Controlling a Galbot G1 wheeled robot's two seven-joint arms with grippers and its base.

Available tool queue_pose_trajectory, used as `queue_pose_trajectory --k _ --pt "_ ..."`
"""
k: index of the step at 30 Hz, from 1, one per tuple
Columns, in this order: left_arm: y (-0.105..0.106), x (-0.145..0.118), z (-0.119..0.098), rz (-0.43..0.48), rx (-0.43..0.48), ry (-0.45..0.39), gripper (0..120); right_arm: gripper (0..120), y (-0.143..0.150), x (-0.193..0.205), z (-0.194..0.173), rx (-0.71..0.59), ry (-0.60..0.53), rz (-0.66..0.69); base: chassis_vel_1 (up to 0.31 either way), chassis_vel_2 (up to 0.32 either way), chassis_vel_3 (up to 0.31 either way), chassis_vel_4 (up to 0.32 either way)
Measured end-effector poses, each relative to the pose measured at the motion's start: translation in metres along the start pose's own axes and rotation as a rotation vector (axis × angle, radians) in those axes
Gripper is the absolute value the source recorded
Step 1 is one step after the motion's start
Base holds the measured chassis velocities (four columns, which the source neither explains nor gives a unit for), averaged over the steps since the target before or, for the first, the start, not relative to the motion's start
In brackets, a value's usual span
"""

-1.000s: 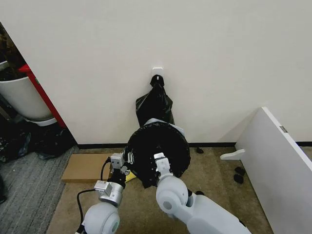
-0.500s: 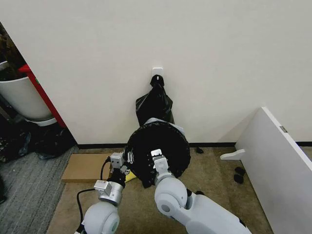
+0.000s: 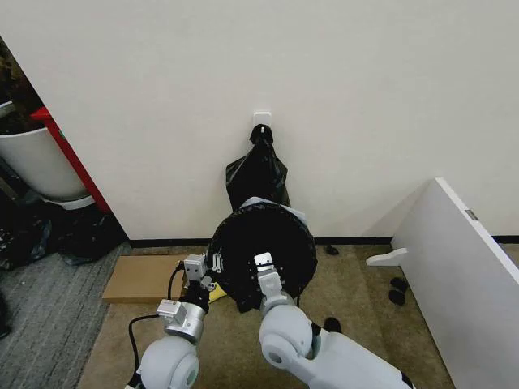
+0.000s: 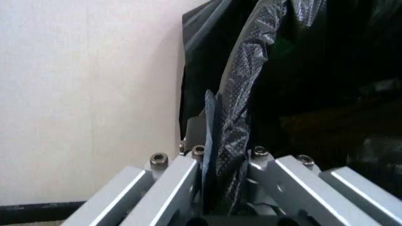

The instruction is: Place the garbage bag over the trash bin.

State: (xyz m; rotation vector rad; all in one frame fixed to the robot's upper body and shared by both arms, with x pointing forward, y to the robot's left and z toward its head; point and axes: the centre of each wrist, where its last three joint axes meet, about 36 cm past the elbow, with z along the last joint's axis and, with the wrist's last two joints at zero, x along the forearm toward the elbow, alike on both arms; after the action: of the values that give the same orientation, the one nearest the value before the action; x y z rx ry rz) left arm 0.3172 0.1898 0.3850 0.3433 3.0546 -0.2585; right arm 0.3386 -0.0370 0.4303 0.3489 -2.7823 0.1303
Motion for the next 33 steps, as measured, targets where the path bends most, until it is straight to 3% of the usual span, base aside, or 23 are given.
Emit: queue_pose_trajectory --k 7,9,11,13,15,18,21,22,25,27,33 --pt "0.006 -0.003 0.005 0.002 -0.018 0.011 0 36 -0.033 0.032 0.010 -0.143 -0.269 -0.185 0.000 0.000 0.000 0.000" --pt "0.007 -0.003 0.005 0.002 -0.020 0.012 0 38 -0.036 0.033 0.011 -0.151 -0.299 -0.203 0.000 0.000 0.000 0.000" --pt "0.014 -0.004 0.010 0.014 -0.030 0.020 0 52 -0.066 0.032 0.015 -0.151 -0.528 -0.335 0.000 0.000 0.000 0.000" --pt "0.023 -0.006 0.018 0.045 -0.031 0.014 0 60 -0.086 0.030 0.015 -0.109 -0.655 -0.452 0.000 0.000 0.000 0.000" --pt "0.028 -0.006 0.022 0.062 -0.030 0.008 0 65 -0.097 0.030 0.012 -0.085 -0.713 -0.508 0.000 0.000 0.000 0.000" --pt "0.039 -0.005 0.031 0.092 -0.026 -0.005 0 77 -0.118 0.028 0.004 -0.038 -0.774 -0.570 0.000 0.000 0.000 0.000" --pt "0.054 -0.007 0.041 0.135 -0.019 -0.032 0 88 -0.161 0.014 -0.002 0.093 -0.820 -0.608 0.000 0.000 0.000 0.000" --pt "0.054 -0.007 0.041 0.135 -0.019 -0.032 0 88 -0.161 0.014 -0.002 0.093 -0.820 -0.608 0.000 0.000 0.000 0.000" --pt "0.073 -0.011 0.049 0.201 -0.015 -0.069 0 98 -0.216 -0.003 -0.008 0.238 -0.847 -0.720 0.000 0.000 0.000 0.000" --pt "0.089 -0.014 0.055 0.255 -0.023 -0.089 0 100 -0.244 -0.011 -0.011 0.301 -0.827 -0.759 0.000 0.000 0.000 0.000" --pt "0.113 -0.017 0.062 0.379 -0.038 -0.124 0 100 -0.275 -0.026 0.004 0.334 -0.765 -0.696 0.000 0.000 0.000 0.000"
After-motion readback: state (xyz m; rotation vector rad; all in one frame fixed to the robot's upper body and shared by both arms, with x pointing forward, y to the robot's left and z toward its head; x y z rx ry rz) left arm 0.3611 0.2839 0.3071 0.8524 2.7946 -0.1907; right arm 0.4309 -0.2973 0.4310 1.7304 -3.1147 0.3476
